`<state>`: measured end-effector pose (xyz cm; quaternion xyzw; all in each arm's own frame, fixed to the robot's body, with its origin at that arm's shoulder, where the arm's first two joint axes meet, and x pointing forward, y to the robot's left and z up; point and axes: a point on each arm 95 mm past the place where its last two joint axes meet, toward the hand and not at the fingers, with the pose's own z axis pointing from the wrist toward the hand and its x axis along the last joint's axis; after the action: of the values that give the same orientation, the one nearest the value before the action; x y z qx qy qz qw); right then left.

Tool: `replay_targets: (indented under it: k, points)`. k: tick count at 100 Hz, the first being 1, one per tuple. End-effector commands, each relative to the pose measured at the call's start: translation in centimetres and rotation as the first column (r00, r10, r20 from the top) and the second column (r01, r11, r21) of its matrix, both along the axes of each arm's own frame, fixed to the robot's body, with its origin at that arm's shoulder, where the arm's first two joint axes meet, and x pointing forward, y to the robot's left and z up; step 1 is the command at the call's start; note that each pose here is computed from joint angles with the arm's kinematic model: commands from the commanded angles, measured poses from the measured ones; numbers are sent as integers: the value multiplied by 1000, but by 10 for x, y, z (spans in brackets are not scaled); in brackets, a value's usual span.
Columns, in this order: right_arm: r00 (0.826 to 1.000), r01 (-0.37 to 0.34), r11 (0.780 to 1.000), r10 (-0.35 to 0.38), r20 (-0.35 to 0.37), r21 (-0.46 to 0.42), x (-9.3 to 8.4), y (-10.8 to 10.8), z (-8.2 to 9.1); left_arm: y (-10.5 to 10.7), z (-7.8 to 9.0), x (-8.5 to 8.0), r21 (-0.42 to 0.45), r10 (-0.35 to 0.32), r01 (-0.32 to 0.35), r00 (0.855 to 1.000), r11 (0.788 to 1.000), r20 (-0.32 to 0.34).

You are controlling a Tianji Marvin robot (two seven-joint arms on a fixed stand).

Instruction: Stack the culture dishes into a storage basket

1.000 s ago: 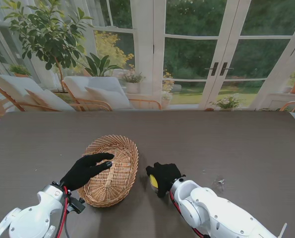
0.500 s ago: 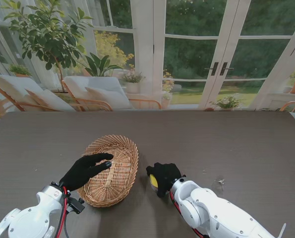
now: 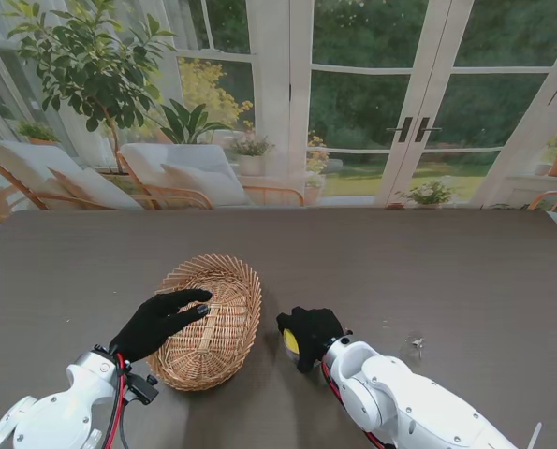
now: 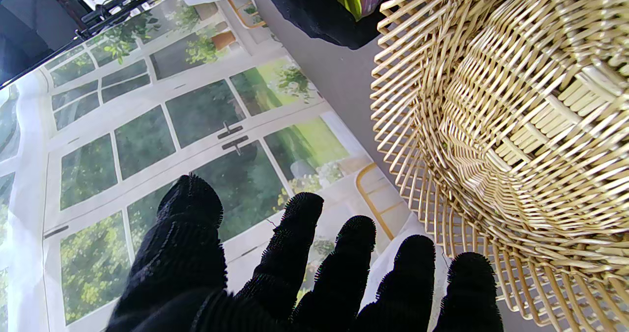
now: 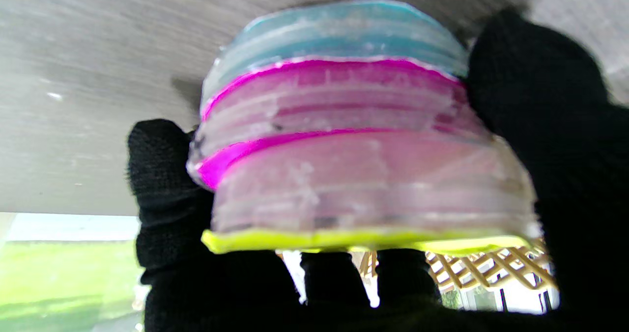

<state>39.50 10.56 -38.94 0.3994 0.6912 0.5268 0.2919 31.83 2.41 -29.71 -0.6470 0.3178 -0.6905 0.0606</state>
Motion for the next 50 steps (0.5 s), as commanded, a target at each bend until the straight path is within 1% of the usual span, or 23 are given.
replay_targets:
  k: [1, 23, 33, 41, 50]
  points:
    - [989, 3, 998, -13, -144, -64, -29, -14, -47, -3, 1, -3, -4, -13, 13, 1000, 1000, -1]
    - [992, 9, 999, -14, -129, -36, -29, -8, -30, -2, 2, -5, -2, -4, 4, 1000, 1000, 6]
    - [993, 9, 1000, -12, -121, -27, -28, -5, -26, -2, 2, -5, -1, -2, 2, 1000, 1000, 7]
    - [993, 7, 1000, -10, -118, -25, -28, -5, -24, -2, 2, -6, -1, 0, 0, 1000, 1000, 8]
    - [992, 4, 1000, -8, -126, -31, -29, -6, -28, -2, 3, -6, -1, 2, -2, 1000, 1000, 9]
